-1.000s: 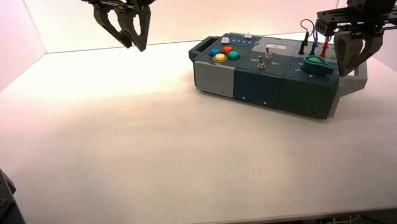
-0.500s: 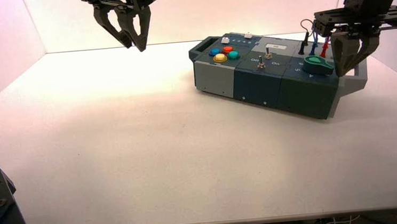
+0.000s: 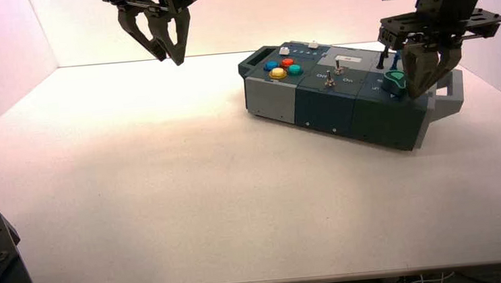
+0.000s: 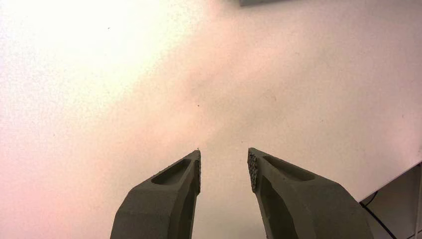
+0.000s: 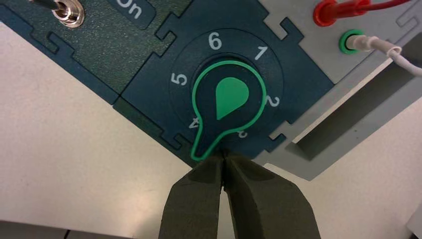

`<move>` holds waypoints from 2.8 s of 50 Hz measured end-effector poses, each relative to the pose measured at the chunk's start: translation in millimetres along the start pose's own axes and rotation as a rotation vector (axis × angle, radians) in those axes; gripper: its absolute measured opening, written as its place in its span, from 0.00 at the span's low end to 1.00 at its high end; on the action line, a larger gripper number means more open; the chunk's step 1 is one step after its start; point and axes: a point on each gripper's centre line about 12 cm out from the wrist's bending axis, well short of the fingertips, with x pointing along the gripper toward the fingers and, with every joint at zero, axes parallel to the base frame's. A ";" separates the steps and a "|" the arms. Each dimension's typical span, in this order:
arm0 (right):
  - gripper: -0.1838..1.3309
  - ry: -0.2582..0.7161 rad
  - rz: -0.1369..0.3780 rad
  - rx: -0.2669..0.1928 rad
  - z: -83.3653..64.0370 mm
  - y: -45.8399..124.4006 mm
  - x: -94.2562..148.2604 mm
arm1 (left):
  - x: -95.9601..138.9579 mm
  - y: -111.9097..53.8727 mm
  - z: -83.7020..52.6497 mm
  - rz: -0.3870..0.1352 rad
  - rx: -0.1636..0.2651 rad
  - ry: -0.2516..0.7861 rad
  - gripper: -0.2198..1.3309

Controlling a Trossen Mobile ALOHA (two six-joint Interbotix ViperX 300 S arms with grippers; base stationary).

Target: Turn the knob to position 6.

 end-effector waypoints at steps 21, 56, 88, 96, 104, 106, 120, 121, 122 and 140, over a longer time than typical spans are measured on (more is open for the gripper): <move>0.03 -0.012 0.009 -0.039 4.3 12.5 -1.7 | 0.0 0.0 -0.2 0.000 -0.002 0.002 0.79; 0.03 -0.020 0.016 -0.081 32.8 27.4 3.4 | 0.0 -0.1 0.5 -0.002 0.004 0.006 0.79; 0.03 -0.063 0.018 -0.081 62.2 29.6 -0.5 | 5.5 -0.6 0.1 -0.007 0.008 0.031 0.77; 0.03 -0.063 0.017 -0.084 65.7 30.3 0.8 | 5.8 -0.5 0.7 -0.007 0.011 0.033 0.77; 0.03 -0.057 0.014 -0.084 67.7 29.7 3.7 | 5.5 0.1 1.0 -0.007 0.010 0.033 0.76; 0.03 -0.055 0.012 -0.087 68.5 29.6 4.5 | 6.0 0.1 0.9 -0.007 0.010 0.035 0.76; 0.03 -0.060 0.010 -0.087 74.4 29.3 5.3 | 6.5 -0.5 0.8 -0.008 0.013 0.038 0.76; 0.03 -0.061 0.010 -0.087 75.2 29.3 4.7 | 6.5 0.1 0.9 -0.008 0.011 0.036 0.76; 0.03 -0.063 0.010 -0.087 75.8 29.4 4.9 | 6.5 0.2 0.7 -0.007 0.012 0.038 0.76; 0.03 -0.058 0.001 -0.059 78.7 17.4 7.1 | 7.5 0.0 0.6 -0.008 0.011 0.041 0.76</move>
